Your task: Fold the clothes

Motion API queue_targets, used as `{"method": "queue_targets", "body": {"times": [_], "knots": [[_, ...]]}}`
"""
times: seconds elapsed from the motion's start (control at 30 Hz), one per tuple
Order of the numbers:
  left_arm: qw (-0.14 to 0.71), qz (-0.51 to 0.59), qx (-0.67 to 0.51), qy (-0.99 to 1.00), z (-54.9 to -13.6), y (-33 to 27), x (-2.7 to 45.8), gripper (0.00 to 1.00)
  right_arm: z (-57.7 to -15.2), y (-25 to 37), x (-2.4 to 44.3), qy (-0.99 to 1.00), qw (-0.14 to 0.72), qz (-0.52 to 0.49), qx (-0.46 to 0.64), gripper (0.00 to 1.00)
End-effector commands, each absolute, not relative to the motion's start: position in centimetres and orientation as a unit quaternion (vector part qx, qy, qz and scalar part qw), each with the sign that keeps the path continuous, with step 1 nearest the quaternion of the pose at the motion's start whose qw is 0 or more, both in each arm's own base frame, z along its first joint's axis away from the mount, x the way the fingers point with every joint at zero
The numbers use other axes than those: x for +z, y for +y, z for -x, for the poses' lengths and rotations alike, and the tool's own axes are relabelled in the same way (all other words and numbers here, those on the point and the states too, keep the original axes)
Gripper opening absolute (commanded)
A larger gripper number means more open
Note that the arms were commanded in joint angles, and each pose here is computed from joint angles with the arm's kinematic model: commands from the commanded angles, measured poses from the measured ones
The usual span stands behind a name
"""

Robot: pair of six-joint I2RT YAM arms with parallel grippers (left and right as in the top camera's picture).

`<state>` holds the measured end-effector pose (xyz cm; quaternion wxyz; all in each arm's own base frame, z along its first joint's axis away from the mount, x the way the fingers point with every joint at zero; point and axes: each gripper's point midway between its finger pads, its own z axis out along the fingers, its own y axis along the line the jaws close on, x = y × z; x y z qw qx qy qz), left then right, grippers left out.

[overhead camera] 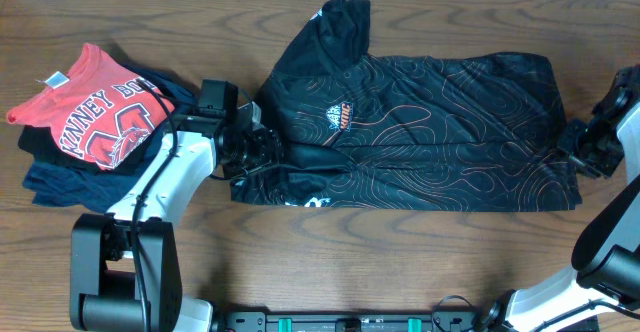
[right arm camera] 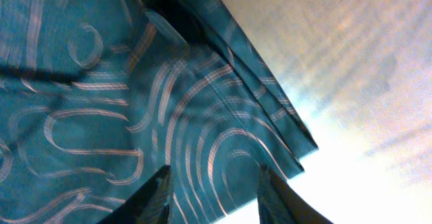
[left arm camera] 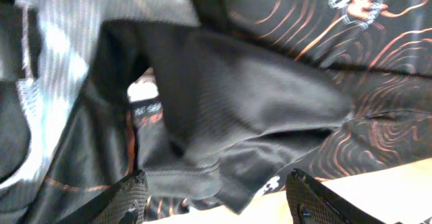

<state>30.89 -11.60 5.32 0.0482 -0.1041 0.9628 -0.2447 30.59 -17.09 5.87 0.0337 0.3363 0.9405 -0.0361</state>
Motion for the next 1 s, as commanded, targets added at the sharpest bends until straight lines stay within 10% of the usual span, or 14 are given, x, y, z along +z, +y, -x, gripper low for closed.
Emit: {"method": "queue_targets", "body": {"times": [0.0, 0.7, 0.97], "knots": [[0.043, 0.112, -0.198, 0.973, -30.4, -10.1, 4.4, 0.68, -29.6, -17.1, 6.0, 0.941, 0.022, -0.333, -0.062, 0.43], [0.027, 0.123, -0.116, 0.985, -27.8, -7.3, 1.0, 0.68, -24.6, -17.2, -0.7, 0.922, -0.007, -0.376, -0.088, 0.54], [0.02, 0.127, -0.082, 0.988, -26.5, -6.0, -0.5, 0.68, -23.4, -17.8, -0.9, 0.912, -0.02, -0.399, -0.095, 0.29]]}}
